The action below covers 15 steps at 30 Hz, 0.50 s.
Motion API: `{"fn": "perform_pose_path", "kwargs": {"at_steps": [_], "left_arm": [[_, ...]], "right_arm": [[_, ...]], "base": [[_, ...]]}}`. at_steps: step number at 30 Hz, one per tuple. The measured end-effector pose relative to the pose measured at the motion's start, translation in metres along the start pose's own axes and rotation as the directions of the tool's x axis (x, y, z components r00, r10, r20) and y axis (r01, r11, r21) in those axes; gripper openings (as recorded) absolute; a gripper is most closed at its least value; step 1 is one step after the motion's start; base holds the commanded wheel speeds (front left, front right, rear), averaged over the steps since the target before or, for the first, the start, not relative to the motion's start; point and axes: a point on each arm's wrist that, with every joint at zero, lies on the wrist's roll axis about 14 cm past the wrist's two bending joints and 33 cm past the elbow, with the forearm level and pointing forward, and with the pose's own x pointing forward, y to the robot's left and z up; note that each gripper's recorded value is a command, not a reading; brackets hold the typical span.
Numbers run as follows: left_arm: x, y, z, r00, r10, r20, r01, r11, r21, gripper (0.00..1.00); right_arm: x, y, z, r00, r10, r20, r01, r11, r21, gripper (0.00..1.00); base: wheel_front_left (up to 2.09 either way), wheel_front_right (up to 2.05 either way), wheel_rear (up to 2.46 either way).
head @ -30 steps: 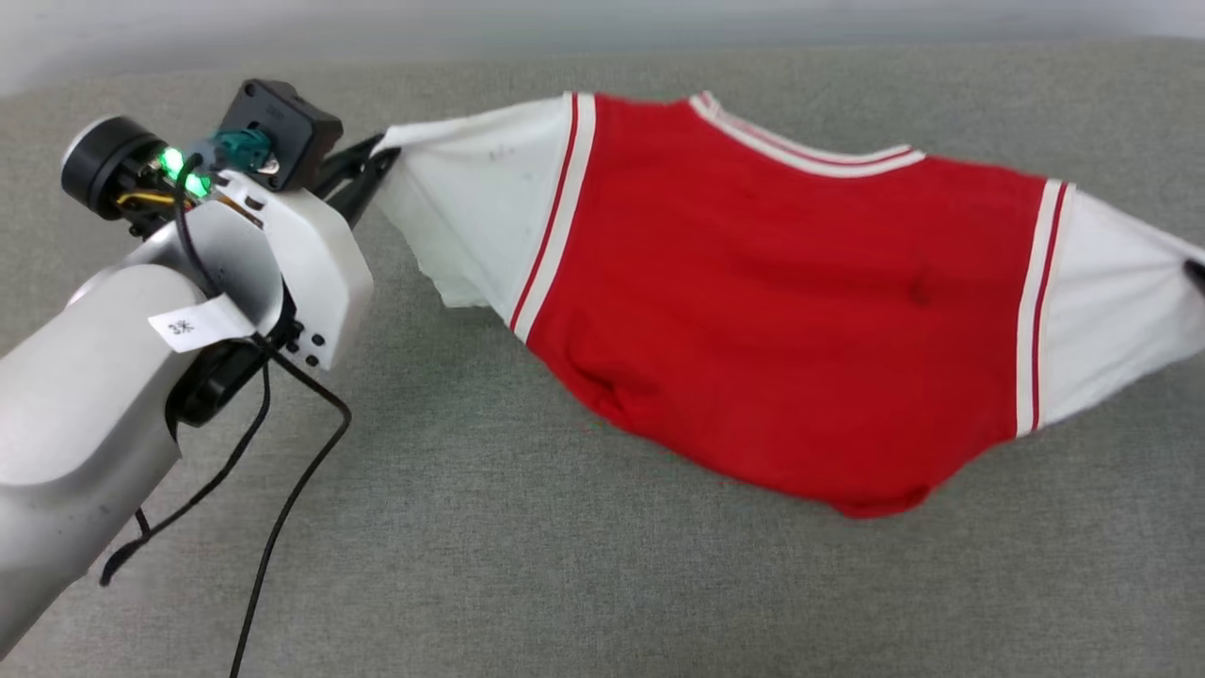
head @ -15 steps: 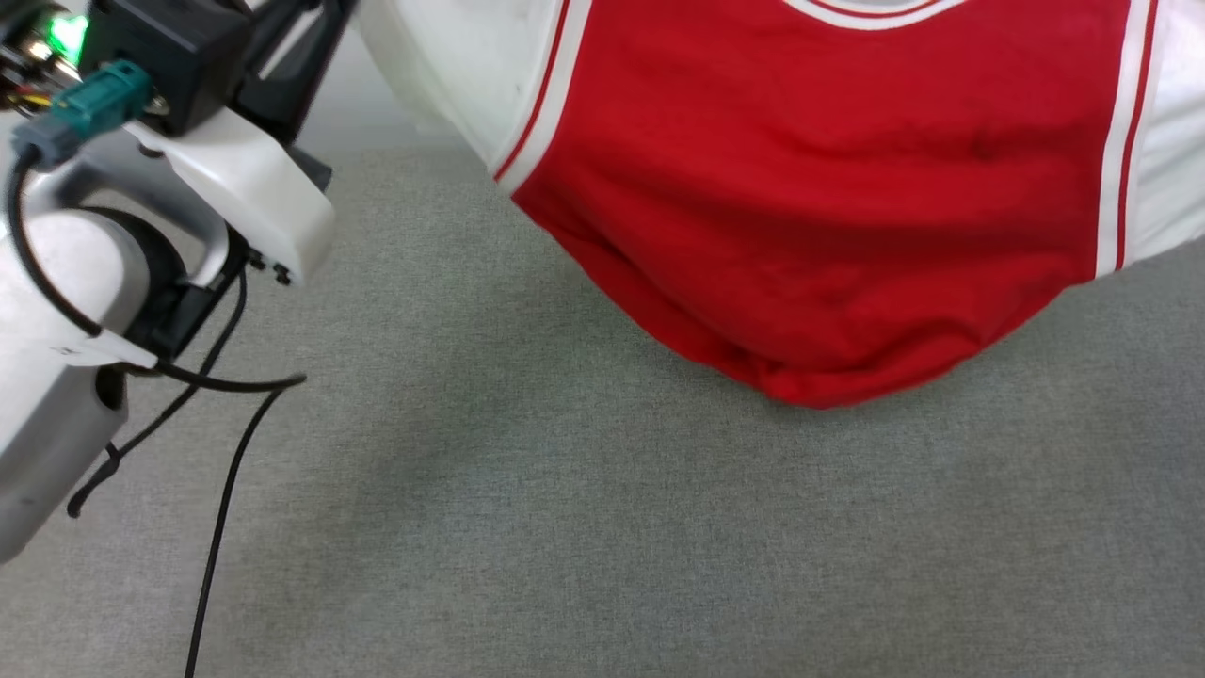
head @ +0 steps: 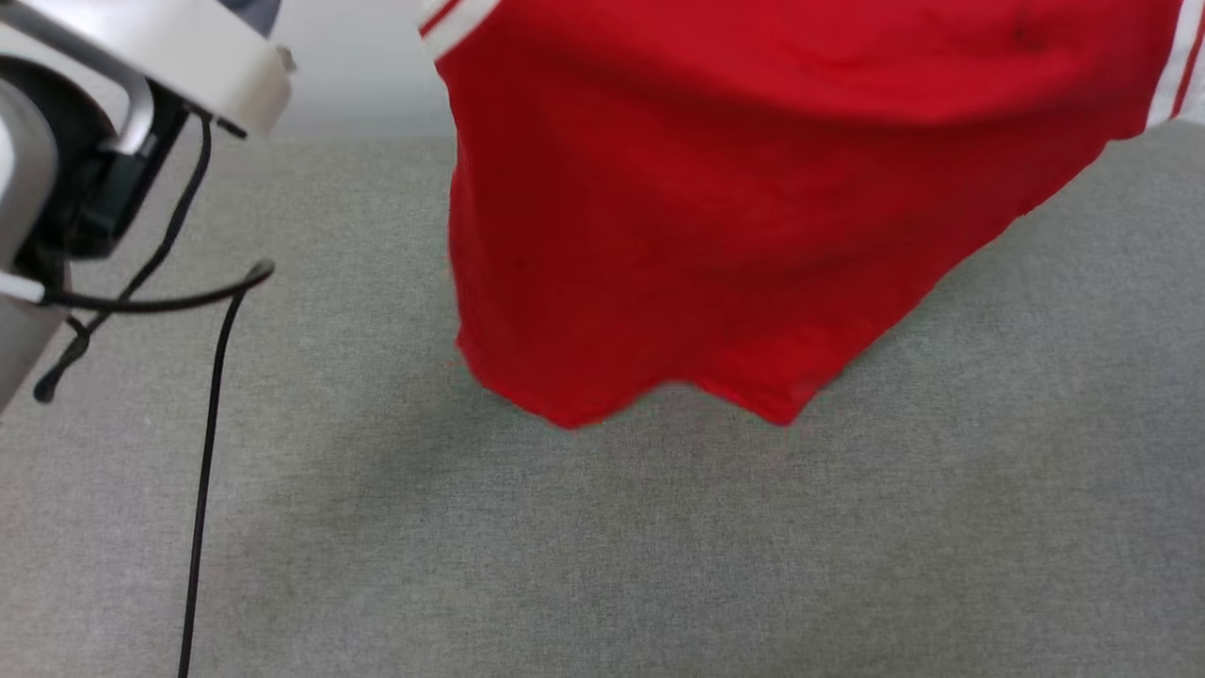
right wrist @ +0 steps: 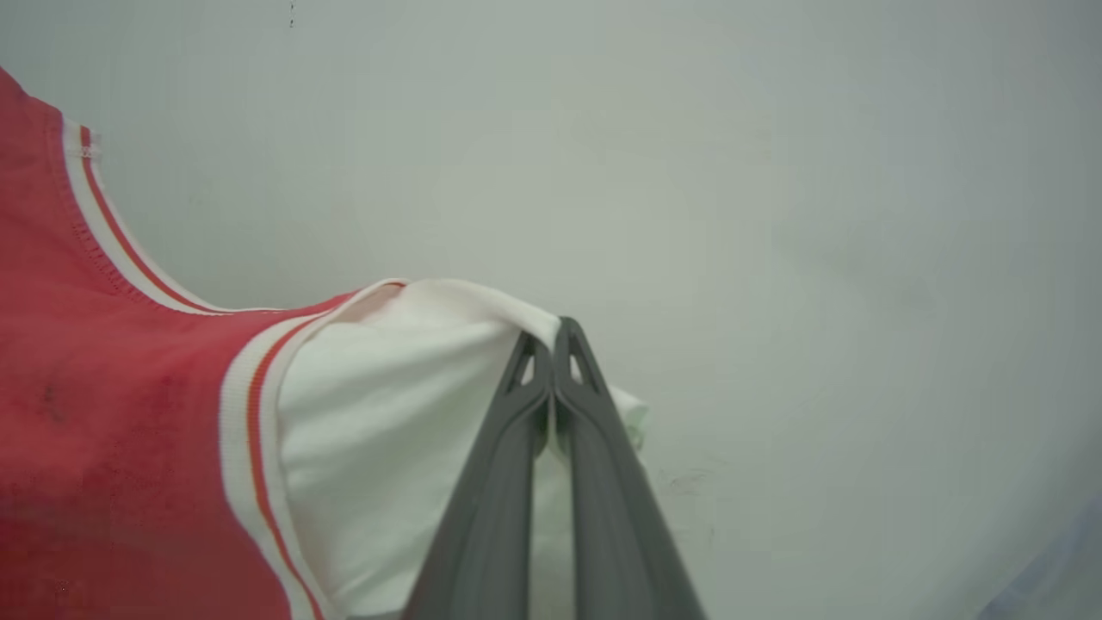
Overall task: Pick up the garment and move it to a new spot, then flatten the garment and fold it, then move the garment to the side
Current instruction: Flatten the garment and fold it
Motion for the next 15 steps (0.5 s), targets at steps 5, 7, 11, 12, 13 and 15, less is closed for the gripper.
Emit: {"fn": "perform_pose_path", "kwargs": {"at_steps": [5, 7, 11, 12, 13, 15], "left_arm": [[0.017, 0.011, -0.006, 1.000, 0.024, 0.011, -0.024, 0.998, -0.050, 0.00], [0.026, 0.016, -0.012, 0.999, 0.031, 0.012, -0.030, 0.997, -0.070, 0.00], [0.045, 0.026, -0.033, 0.999, 0.045, 0.001, -0.045, 0.996, -0.079, 0.00], [0.051, 0.029, -0.038, 0.999, 0.049, 0.000, -0.049, 0.996, -0.078, 0.00], [0.057, 0.031, -0.045, 0.999, 0.054, -0.001, -0.054, 0.996, -0.078, 0.00], [0.068, 0.039, -0.058, 0.998, 0.069, -0.008, -0.069, 0.995, -0.069, 0.00]], "right_arm": [[0.022, 0.002, 0.001, 1.000, 0.009, 0.002, -0.009, 1.000, -0.023, 0.00], [0.034, 0.001, 0.000, 1.000, 0.010, -0.001, -0.010, 0.999, -0.038, 0.00], [0.063, -0.004, -0.004, 1.000, 0.000, 0.001, 0.000, 0.998, -0.065, 0.00], [0.071, -0.005, -0.004, 1.000, -0.002, 0.007, 0.002, 0.997, -0.073, 0.00], [0.080, -0.005, -0.007, 1.000, -0.003, 0.006, 0.004, 0.996, -0.086, 0.00], [0.096, -0.006, -0.010, 1.000, -0.009, 0.013, 0.011, 0.994, -0.110, 0.00]], "base": [[0.00, 0.00, 0.00], [0.00, 0.00, 0.00], [0.00, 0.00, 0.00], [0.00, 0.00, 0.00], [0.00, 0.00, 0.00], [0.00, 0.00, 0.00]]}}
